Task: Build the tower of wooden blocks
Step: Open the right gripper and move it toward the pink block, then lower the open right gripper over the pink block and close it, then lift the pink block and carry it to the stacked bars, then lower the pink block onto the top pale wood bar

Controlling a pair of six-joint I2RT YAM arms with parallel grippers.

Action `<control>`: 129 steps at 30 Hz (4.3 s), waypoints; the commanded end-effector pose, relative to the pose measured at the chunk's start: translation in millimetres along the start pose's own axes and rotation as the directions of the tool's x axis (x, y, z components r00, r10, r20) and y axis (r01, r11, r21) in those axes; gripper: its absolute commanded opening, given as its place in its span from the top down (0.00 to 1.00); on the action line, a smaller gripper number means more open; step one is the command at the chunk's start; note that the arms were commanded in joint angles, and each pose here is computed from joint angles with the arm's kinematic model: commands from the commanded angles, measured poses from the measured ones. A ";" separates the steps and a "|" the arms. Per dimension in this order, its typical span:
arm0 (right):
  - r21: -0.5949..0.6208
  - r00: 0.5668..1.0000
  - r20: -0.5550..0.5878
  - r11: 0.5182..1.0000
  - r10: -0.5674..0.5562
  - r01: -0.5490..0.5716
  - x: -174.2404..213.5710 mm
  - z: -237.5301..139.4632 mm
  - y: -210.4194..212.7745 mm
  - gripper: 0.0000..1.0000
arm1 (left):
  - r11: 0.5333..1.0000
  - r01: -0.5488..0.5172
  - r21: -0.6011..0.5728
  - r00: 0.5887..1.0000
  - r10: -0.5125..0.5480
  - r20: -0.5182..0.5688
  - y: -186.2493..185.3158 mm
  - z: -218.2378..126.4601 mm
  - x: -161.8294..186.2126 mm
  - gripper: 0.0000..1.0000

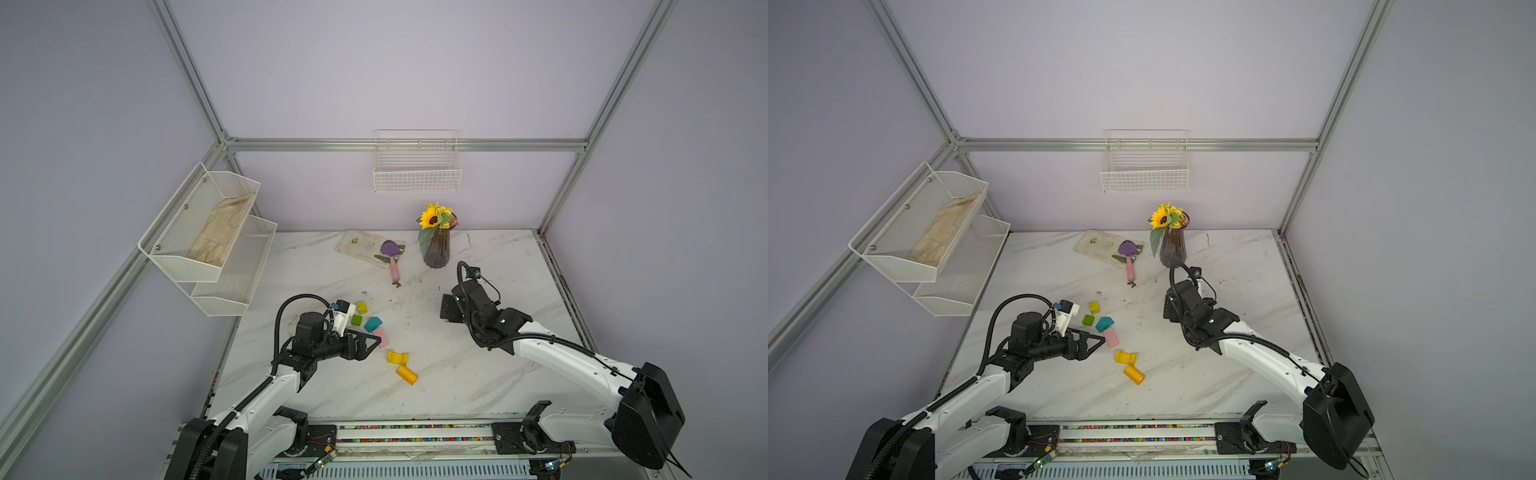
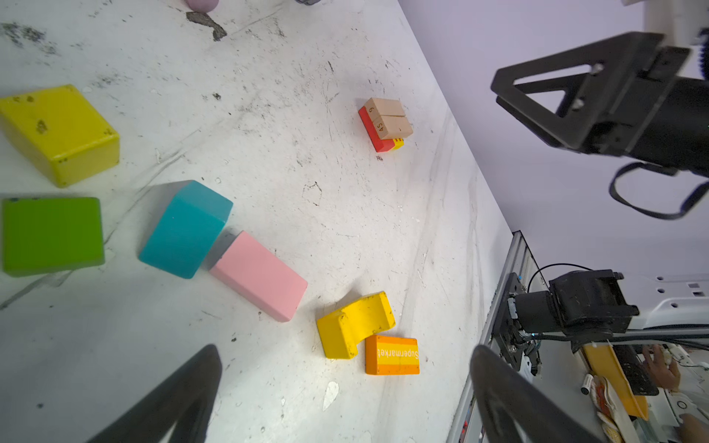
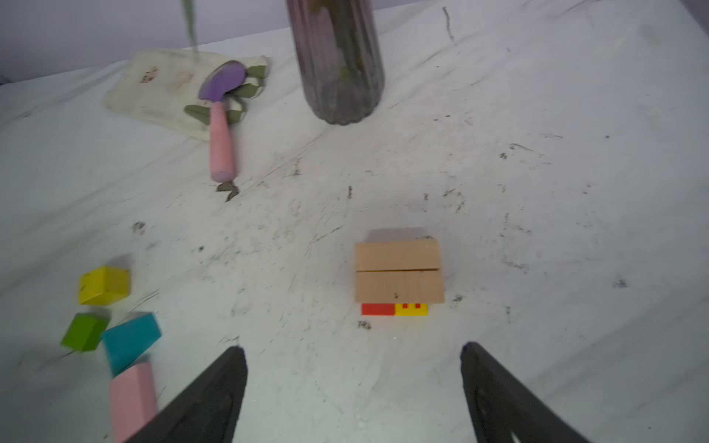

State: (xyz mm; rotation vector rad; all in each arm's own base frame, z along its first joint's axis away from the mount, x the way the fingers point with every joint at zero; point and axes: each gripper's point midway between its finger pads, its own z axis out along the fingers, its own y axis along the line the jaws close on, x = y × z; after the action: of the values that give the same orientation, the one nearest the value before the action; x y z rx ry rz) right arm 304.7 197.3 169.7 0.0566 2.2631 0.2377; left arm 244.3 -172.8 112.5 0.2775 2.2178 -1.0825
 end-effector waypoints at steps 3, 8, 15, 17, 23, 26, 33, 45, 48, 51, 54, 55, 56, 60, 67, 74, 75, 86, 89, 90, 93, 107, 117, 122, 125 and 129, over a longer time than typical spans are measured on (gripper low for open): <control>-0.078 0.996 -0.028 0.994 -0.080 0.077 42.5 -8.9 46.9 0.20 | 0.998 -0.052 -0.037 0.997 0.054 0.049 -2.1 -5.3 -14.5 0.00; -0.122 0.984 -0.087 0.982 -0.155 0.144 79.9 -0.7 86.9 0.24 | 0.994 -0.037 -0.100 0.997 0.044 0.065 6.1 -10.0 -16.2 0.00; -0.195 0.965 -0.164 0.966 -0.204 0.171 115.9 23.5 123.0 0.30 | 0.966 0.027 -0.255 0.994 0.001 0.108 28.3 -22.7 -20.3 0.00; -0.191 0.953 -0.194 0.962 -0.233 0.197 122.6 30.6 131.1 0.33 | 0.948 0.057 -0.312 0.990 -0.015 0.137 36.2 -30.1 -21.2 0.00; -0.219 0.937 -0.227 0.952 -0.265 0.216 140.9 50.4 148.4 0.34 | 0.950 0.040 -0.309 0.977 0.028 0.213 31.4 -41.1 -26.1 0.00; -0.251 0.921 -0.261 0.941 -0.290 0.226 148.4 55.5 161.8 0.35 | 0.948 0.047 -0.315 0.972 0.030 0.234 31.9 -44.6 -25.9 0.00; -0.256 0.904 -0.279 0.932 -0.324 0.255 161.5 71.1 173.7 0.37 | 0.957 0.033 -0.289 0.974 0.034 0.224 27.7 -41.3 -26.4 0.00; -0.174 0.879 -0.310 0.931 -0.362 0.322 170.4 95.7 174.9 0.52 | 0.968 0.025 -0.249 0.984 0.019 0.176 24.9 -31.0 -22.2 0.00; -0.168 0.880 -0.302 0.929 -0.366 0.329 169.2 96.3 173.5 0.56 | 0.974 0.017 -0.225 0.985 0.022 0.169 21.2 -28.8 -22.3 0.00; -0.169 0.887 -0.292 0.932 -0.358 0.320 169.1 95.8 171.3 0.64 | 0.978 0.012 -0.210 0.987 0.022 0.157 18.7 -27.3 -21.1 0.00; -0.165 0.885 -0.301 0.934 -0.355 0.318 168.9 94.2 171.3 0.71 | 0.975 0.014 -0.223 0.986 0.024 0.165 21.1 -28.3 -21.6 0.00; -0.165 0.883 -0.303 0.933 -0.357 0.321 168.5 93.8 171.6 0.72 | 0.975 0.012 -0.223 0.986 0.026 0.166 21.7 -27.8 -21.3 0.00; -0.161 0.884 -0.302 0.933 -0.357 0.322 168.1 94.0 170.8 0.73 | 0.976 0.008 -0.217 0.986 0.029 0.166 20.8 -27.4 -21.2 0.00; -0.144 0.892 -0.283 0.935 -0.351 0.323 167.0 95.1 164.6 0.75 | 0.981 0.003 -0.194 0.987 0.028 0.156 15.9 -26.6 -21.5 0.00; -0.116 0.922 -0.206 0.944 -0.328 0.310 129.5 71.1 158.1 0.76 | 0.987 -0.014 -0.162 0.988 0.039 0.152 11.5 -23.8 -20.5 0.00; -0.077 0.955 -0.126 0.963 -0.267 0.259 79.9 46.8 129.9 0.76 | 0.998 -0.060 -0.028 0.991 0.063 0.116 -9.2 -16.1 -16.6 0.00; -0.069 0.959 -0.117 0.966 -0.257 0.250 73.3 43.8 123.4 0.77 | 0.998 -0.062 -0.019 0.992 0.064 0.112 -10.0 -15.2 -16.1 0.00; 0.094 0.999 0.012 0.995 -0.043 0.041 6.2 8.7 -8.0 0.78 | 0.999 -0.051 -0.013 0.995 0.052 0.084 -7.1 -9.4 -14.3 0.00; 0.141 0.999 0.032 0.990 0.001 -0.005 -1.1 6.6 -39.2 0.78 | 0.999 -0.052 -0.001 0.996 0.052 0.074 -8.4 -7.5 -14.2 0.00; 0.151 0.999 0.035 0.988 0.012 -0.017 -3.4 6.5 -46.5 0.78 | 0.999 -0.053 0.004 0.996 0.053 0.072 -9.2 -7.2 -13.9 0.00; 0.173 0.998 0.036 0.984 0.047 -0.053 -11.8 7.1 -63.8 0.78 | 0.999 -0.050 0.009 0.997 0.049 0.066 -9.5 -6.6 -12.9 0.00; 0.230 0.987 -0.118 0.970 0.106 -0.077 -0.9 55.1 -99.5 0.83 | 0.999 -0.047 0.013 0.998 0.047 0.050 -8.4 -2.9 -11.2 0.00; 0.205 0.976 -0.188 0.976 0.113 -0.073 6.2 74.0 -93.2 0.86 | 0.999 -0.041 0.006 0.999 0.041 0.034 -5.4 1.4 -10.8 0.00; 0.205 0.972 -0.194 0.974 0.134 -0.093 5.4 73.3 -91.8 0.86 | 0.999 -0.035 -0.010 0.999 0.036 0.034 -2.5 1.6 -10.1 0.00; 0.198 0.970 -0.194 0.974 0.149 -0.110 8.8 77.0 -90.1 0.86 | 0.999 -0.037 -0.006 0.999 0.037 0.028 -3.0 2.7 -10.1 0.00; 0.178 0.963 -0.233 0.980 0.132 -0.091 15.1 84.9 -85.2 0.86 | 0.999 -0.037 -0.009 0.999 0.037 0.029 -2.5 3.1 -9.8 0.00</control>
State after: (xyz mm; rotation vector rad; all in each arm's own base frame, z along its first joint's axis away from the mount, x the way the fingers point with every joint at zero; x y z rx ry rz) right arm 357.4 122.2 90.1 0.2638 2.5113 0.0952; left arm 246.6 -172.2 107.0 0.2408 2.2434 -1.0624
